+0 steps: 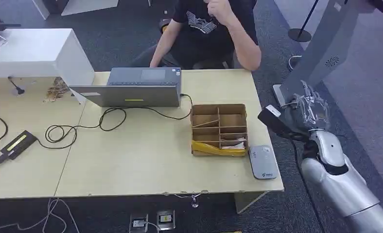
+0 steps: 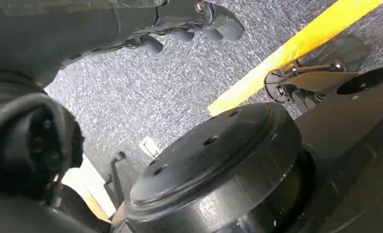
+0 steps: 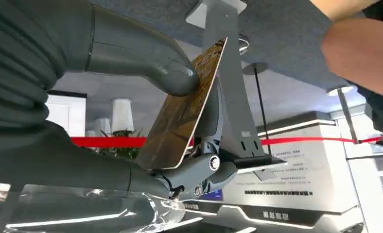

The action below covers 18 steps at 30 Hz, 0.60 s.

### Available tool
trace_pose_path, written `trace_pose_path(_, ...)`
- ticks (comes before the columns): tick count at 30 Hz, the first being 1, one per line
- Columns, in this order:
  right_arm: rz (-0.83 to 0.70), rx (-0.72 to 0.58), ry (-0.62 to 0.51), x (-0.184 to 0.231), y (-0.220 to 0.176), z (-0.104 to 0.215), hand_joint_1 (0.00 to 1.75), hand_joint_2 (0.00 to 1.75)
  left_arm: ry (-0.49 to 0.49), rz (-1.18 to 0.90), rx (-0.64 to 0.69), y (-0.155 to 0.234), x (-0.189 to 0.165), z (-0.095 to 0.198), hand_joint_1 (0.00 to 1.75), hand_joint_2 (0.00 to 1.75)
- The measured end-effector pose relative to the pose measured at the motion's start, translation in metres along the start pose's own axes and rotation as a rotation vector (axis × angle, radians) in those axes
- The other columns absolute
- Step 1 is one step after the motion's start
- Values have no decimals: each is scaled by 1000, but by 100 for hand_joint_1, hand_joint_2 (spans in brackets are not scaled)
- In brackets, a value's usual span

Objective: Pass the card to the sensor for recognition and then transmit it.

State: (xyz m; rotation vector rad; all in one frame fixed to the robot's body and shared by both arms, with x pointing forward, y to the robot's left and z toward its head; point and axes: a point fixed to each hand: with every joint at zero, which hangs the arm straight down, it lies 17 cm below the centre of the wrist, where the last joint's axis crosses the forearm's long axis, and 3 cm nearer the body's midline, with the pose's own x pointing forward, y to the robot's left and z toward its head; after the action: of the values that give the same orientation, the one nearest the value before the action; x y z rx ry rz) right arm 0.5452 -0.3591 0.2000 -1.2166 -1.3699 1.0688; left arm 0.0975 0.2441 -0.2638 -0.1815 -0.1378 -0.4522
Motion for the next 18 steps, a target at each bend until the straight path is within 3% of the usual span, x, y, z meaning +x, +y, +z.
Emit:
trace_pose_path(10, 24, 50, -4, -5, 31, 16, 175, 175, 7, 12, -4, -2, -7, 0, 0, 0)
trace_pose_path(18, -48, 63, 6, -5, 55, 35, 175, 175, 8, 16, -1, -1, -8, 0, 0, 0)
